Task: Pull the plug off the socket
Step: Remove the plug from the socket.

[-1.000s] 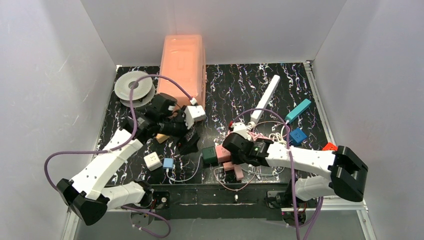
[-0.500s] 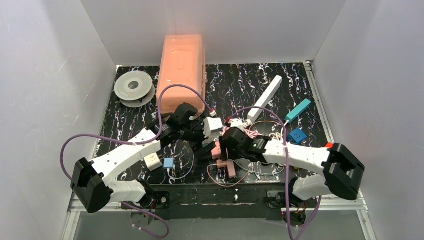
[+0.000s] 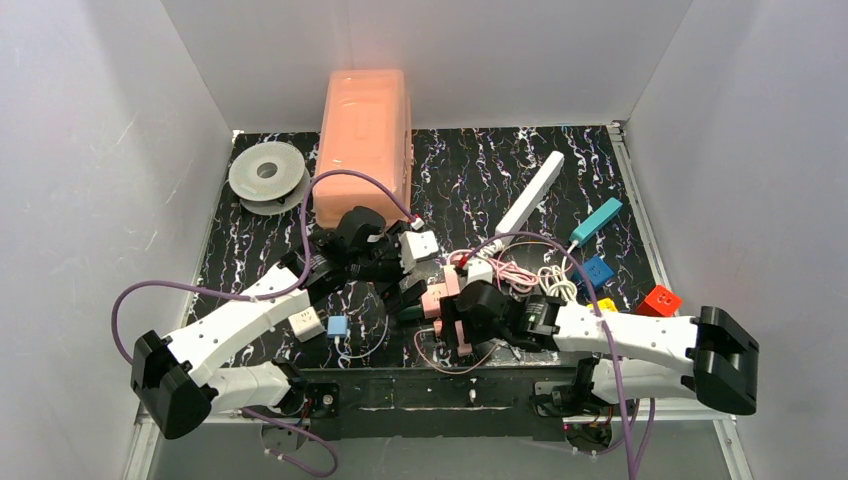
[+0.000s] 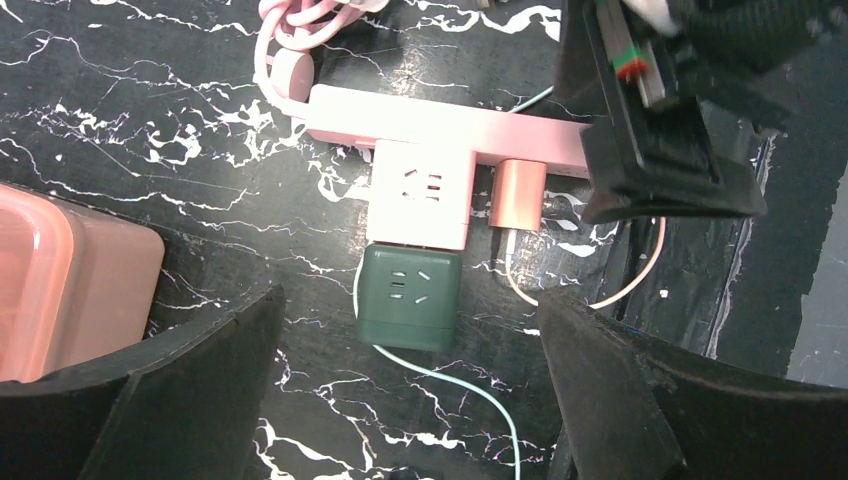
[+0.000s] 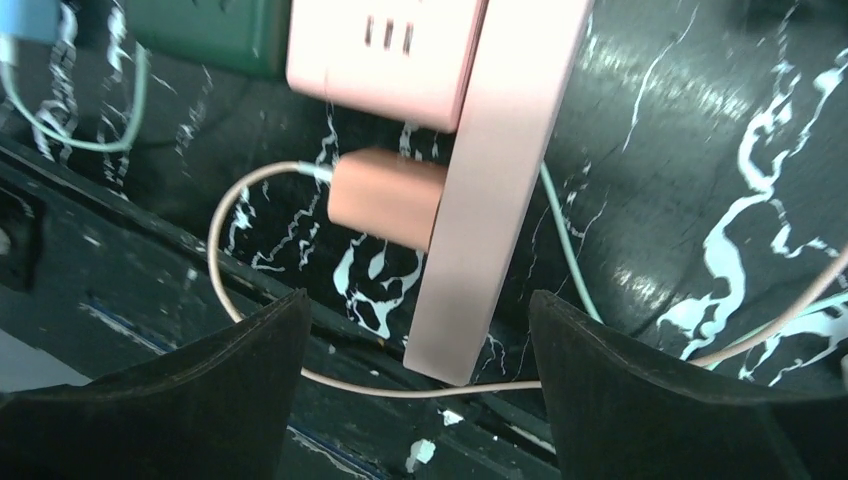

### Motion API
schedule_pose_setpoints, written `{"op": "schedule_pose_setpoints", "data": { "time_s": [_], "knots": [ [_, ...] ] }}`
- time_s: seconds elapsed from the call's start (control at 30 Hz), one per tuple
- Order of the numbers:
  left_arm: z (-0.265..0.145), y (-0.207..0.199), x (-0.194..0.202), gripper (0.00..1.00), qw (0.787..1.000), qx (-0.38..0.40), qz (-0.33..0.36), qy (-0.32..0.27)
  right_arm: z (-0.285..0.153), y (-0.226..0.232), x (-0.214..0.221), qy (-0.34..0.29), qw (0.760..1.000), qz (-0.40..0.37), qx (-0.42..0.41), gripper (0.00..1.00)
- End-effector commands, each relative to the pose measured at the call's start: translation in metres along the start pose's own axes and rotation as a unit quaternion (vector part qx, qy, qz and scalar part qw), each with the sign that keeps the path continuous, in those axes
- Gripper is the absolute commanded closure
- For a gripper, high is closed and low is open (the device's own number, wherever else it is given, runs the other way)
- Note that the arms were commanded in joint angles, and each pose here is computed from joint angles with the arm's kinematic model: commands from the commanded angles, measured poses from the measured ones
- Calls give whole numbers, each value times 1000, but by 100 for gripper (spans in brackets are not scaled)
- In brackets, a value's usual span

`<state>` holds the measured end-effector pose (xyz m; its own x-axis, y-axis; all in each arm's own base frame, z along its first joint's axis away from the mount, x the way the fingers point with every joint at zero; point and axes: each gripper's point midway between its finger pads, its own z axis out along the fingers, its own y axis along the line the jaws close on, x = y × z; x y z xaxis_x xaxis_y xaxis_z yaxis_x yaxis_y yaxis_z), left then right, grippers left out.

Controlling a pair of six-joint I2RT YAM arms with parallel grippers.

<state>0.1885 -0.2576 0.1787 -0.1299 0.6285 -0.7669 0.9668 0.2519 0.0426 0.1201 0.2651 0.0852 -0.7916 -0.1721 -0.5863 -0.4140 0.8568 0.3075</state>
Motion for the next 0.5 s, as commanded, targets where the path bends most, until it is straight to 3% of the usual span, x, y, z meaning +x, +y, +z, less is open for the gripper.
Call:
{"op": "schedule_pose_setpoints", "data": {
  "time_s": [0.0,0.2,0.3,0.4,0.47],
  "knots": [
    [-13,2,-6,2,1000,-16,-1,0,7,-1,18,7,999,-7,34,13],
    [-18,3,-12,2,1000,-18,1,2,18,-11,28,15,996,-20,90,11],
    [-20,5,-15,2,1000,-23,1,-2,25,-15,31,14,994,-22,102,17],
    [-21,4,-16,2,1000,-25,-3,-6,32,-16,34,11,994,-18,105,33],
    [-20,4,-15,2,1000,-25,-9,-8,35,-15,34,7,994,-20,107,50]
  ]
}}
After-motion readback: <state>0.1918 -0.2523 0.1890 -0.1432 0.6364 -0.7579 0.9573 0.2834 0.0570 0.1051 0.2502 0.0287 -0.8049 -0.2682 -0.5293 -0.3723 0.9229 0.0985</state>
